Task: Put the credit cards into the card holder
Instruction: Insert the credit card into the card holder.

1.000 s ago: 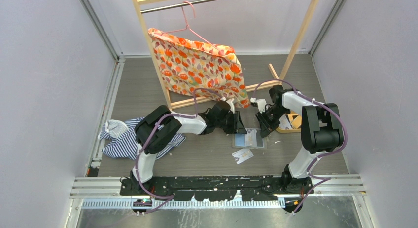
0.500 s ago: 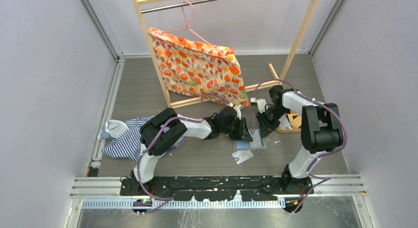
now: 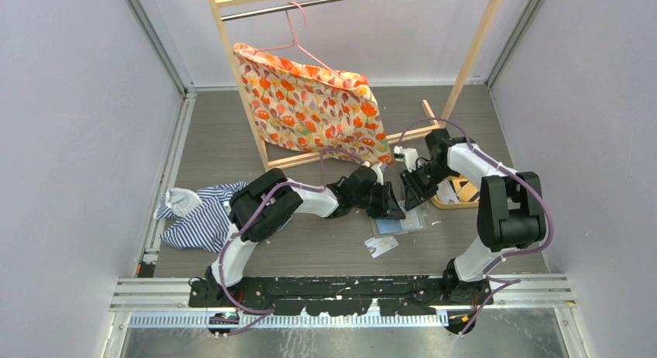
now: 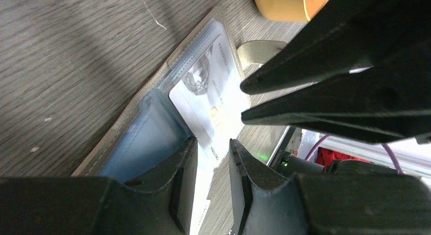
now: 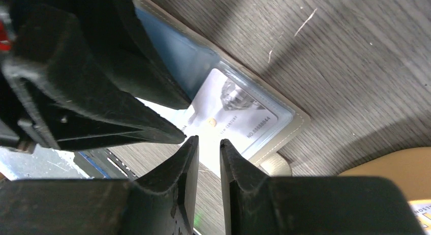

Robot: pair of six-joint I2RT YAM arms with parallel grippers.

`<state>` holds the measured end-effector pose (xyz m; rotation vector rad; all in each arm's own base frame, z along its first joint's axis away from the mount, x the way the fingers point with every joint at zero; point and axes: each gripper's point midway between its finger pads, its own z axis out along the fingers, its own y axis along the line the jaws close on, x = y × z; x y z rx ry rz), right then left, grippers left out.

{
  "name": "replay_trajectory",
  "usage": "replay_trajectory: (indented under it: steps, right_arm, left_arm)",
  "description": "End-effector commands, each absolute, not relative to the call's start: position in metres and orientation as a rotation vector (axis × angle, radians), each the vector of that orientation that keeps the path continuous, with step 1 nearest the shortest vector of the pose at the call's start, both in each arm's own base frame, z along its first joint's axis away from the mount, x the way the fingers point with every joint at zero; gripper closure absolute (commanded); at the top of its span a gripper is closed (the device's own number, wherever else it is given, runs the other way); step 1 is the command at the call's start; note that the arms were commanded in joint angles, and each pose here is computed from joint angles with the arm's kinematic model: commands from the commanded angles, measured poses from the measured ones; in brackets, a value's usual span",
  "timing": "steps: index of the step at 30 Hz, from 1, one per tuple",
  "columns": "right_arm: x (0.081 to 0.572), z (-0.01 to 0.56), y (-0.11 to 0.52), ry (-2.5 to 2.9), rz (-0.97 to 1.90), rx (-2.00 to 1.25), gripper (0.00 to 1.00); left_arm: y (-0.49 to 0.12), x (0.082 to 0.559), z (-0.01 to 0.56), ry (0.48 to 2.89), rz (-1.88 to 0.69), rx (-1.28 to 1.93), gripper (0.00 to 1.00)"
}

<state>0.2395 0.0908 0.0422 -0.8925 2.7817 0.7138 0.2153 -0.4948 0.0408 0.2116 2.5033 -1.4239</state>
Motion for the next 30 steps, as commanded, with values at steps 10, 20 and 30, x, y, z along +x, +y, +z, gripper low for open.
replay_trajectory:
  steps: [10,20,30]
  right_arm:
    - [0.268,0.039,0.05,2.81,0.337,-0.795,0.81]
    - [0.257,0.014,0.055,2.919,0.318,-0.848,0.92]
    - [0.245,0.019,0.084,2.91,0.516,-0.894,0.93]
  left_arm:
    - [-0.502,0.226,0.057,2.427,-1.467,0.145,0.67]
    - [-0.511,0.227,0.055,2.434,-1.498,0.132,0.68]
    - [-0.527,0.23,0.067,2.403,-1.547,0.132,0.67]
